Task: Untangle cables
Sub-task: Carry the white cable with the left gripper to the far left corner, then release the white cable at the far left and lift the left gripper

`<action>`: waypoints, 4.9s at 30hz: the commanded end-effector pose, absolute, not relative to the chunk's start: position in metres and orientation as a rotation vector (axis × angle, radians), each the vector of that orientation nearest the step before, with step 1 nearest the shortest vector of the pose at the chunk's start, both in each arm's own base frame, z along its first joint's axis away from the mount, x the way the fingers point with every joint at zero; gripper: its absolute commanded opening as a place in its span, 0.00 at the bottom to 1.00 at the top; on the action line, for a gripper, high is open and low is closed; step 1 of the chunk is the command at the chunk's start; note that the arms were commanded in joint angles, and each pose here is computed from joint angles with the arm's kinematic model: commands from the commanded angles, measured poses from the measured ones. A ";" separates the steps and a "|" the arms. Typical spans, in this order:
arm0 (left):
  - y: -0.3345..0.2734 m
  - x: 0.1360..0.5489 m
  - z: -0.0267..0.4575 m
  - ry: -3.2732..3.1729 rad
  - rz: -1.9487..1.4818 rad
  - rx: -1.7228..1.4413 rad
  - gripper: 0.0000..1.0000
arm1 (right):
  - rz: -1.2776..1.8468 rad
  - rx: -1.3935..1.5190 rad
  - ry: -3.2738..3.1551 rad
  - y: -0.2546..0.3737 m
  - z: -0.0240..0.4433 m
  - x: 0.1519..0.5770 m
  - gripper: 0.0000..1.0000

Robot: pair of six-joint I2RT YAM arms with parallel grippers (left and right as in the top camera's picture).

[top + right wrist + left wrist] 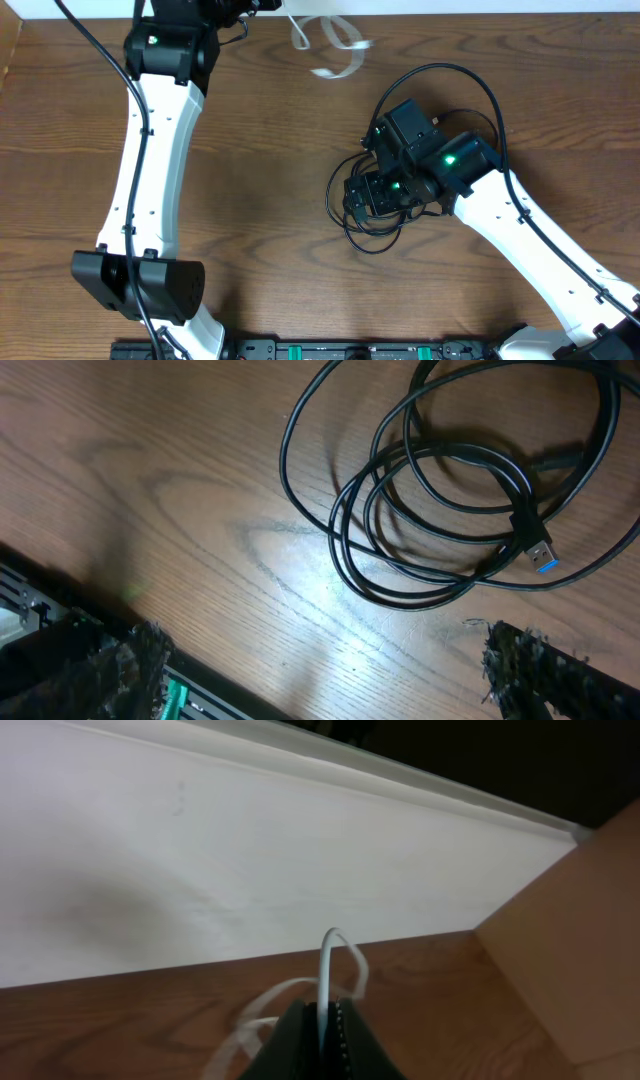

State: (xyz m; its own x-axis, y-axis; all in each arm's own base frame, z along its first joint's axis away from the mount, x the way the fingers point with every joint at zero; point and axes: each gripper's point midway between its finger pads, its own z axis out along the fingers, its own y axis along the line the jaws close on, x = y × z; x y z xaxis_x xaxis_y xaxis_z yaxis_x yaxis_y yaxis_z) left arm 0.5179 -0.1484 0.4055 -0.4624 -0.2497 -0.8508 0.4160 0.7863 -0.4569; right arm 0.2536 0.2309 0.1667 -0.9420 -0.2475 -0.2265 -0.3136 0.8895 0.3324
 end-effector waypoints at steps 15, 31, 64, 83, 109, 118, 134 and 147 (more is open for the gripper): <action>0.226 0.585 0.256 1.956 0.065 -0.628 1.00 | 0.561 -0.406 2.883 0.230 0.168 0.253 0.99; 0.222 0.523 0.174 2.345 -0.172 -0.615 0.99 | 0.561 -0.406 2.883 0.230 0.168 0.253 0.99; 0.161 0.556 0.059 2.529 0.162 -0.673 0.77 | 0.561 -0.406 2.883 0.230 0.168 0.253 0.99; 0.126 0.596 0.212 2.178 -0.257 -0.380 0.07 | 0.561 -0.406 2.883 0.230 0.168 0.253 0.99; -0.110 0.604 0.317 1.954 -0.819 -0.097 0.07 | 0.561 -0.408 2.883 0.230 0.168 0.253 0.99; 0.104 0.631 0.259 1.947 -0.254 -0.455 0.17 | 0.561 -0.408 2.883 0.230 0.168 0.253 0.99; 0.300 0.530 0.184 2.105 0.132 -0.912 0.97 | 0.561 -0.408 2.883 0.230 0.168 0.253 0.99; 0.177 0.558 0.176 2.299 -0.267 -0.554 0.96 | 0.561 -0.408 2.883 0.230 0.168 0.253 0.99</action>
State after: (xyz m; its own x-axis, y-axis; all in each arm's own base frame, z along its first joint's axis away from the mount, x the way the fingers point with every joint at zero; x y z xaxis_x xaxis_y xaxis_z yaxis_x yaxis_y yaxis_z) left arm 0.5570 0.2068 0.1639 -0.5668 -0.5608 -0.6036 -0.4266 0.8265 -0.3673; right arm 0.2530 0.2305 0.1655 -0.9427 -0.2480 -0.2233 -0.3127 0.8901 0.3315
